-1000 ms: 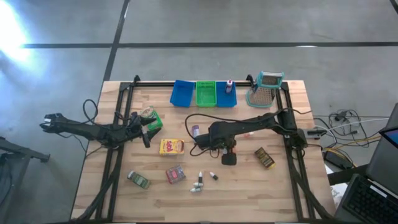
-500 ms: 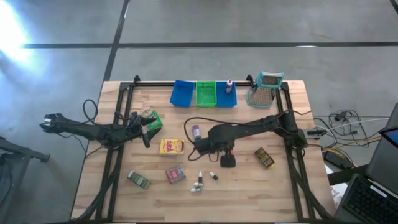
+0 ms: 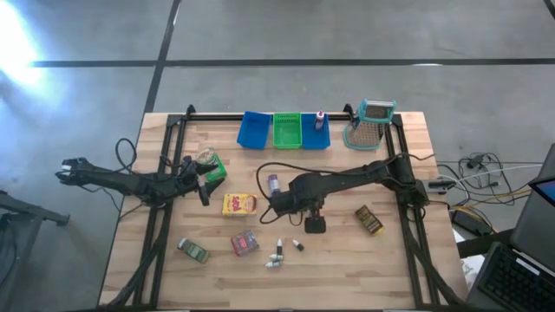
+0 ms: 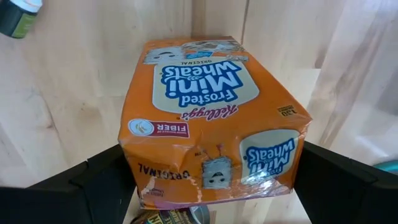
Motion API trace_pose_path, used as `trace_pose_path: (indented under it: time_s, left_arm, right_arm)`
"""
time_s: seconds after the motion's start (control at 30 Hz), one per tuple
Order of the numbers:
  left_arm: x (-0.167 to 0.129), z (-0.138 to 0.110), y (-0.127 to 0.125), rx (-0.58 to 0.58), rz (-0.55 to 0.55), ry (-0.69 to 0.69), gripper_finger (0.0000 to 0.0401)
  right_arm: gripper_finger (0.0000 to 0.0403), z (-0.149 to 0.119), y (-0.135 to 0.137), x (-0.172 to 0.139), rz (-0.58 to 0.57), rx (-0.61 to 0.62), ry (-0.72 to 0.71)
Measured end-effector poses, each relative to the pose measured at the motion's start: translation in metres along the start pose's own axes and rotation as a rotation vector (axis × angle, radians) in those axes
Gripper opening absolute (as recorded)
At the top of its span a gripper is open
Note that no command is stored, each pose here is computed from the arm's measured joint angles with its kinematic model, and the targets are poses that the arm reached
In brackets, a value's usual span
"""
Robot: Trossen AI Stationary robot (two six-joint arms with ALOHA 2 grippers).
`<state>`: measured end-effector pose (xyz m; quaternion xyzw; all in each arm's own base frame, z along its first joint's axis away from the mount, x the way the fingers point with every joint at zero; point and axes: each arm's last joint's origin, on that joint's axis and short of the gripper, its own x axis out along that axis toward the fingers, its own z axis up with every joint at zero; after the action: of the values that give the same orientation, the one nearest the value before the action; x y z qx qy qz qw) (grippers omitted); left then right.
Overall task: Pick & Place Kitchen Items
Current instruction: Put the orange cereal box into the left blue bin
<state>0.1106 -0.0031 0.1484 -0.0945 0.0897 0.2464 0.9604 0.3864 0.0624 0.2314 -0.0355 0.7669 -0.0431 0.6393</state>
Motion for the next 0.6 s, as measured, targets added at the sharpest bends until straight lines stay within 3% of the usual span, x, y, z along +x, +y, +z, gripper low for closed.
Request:
trace_pose_path:
  time_s: [0.6]
  left_arm:
    - [0.0000, -0.0001, 0.0000, 0.000, 0.000, 0.000, 0.0294]
  right_arm:
    - [0.0364, 0.0030, 0.0029, -0.0028, 0.000, -0.026, -0.050]
